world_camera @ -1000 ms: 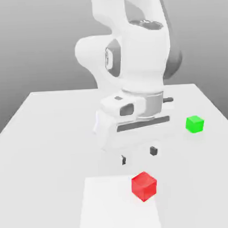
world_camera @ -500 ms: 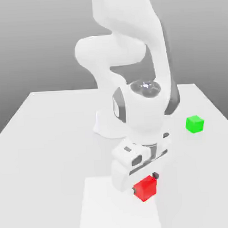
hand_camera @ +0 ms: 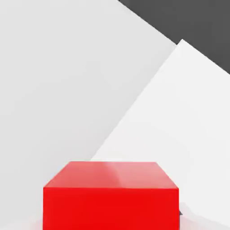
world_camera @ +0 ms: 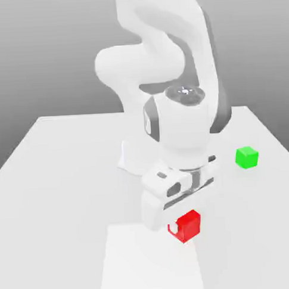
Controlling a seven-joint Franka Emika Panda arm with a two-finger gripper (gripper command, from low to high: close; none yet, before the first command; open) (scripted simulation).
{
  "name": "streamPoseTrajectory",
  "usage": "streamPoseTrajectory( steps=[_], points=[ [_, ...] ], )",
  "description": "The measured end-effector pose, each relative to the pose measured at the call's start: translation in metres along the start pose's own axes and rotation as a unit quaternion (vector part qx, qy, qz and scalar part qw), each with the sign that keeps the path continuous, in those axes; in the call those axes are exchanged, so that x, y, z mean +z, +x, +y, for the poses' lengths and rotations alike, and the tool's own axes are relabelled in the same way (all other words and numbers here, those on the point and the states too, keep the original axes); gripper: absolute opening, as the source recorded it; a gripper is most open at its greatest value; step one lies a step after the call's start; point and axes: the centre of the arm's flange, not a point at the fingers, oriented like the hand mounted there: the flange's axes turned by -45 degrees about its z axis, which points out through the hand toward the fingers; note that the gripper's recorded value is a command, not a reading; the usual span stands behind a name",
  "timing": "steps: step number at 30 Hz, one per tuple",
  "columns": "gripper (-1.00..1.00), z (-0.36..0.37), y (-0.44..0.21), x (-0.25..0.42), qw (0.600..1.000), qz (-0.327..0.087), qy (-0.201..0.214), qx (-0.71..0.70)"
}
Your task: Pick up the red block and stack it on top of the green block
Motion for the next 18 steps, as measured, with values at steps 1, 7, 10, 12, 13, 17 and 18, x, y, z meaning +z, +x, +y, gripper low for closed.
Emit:
streamPoseTrajectory(
  steps=[1,7,10,12,13,17,18],
  points=[
    [-1.0,-0.001,-0.001,-0.004,1.0,-0.001,0.0,-0.001],
    [-1.0,-0.084,0.021,-0.022,0.991,-0.006,-0.002,-0.135],
    [-1.0,-0.127,0.024,-0.029,0.979,-0.008,-0.003,-0.204],
    [-1.0,-0.156,0.023,-0.033,0.968,-0.009,-0.004,-0.25],
    [-1.0,-0.171,0.022,-0.034,0.962,-0.009,-0.004,-0.274],
    [-1.0,-0.233,0.009,-0.04,0.928,-0.01,-0.004,-0.372],
    [-1.0,-0.248,0.005,-0.042,0.918,-0.01,-0.004,-0.396]
  ],
)
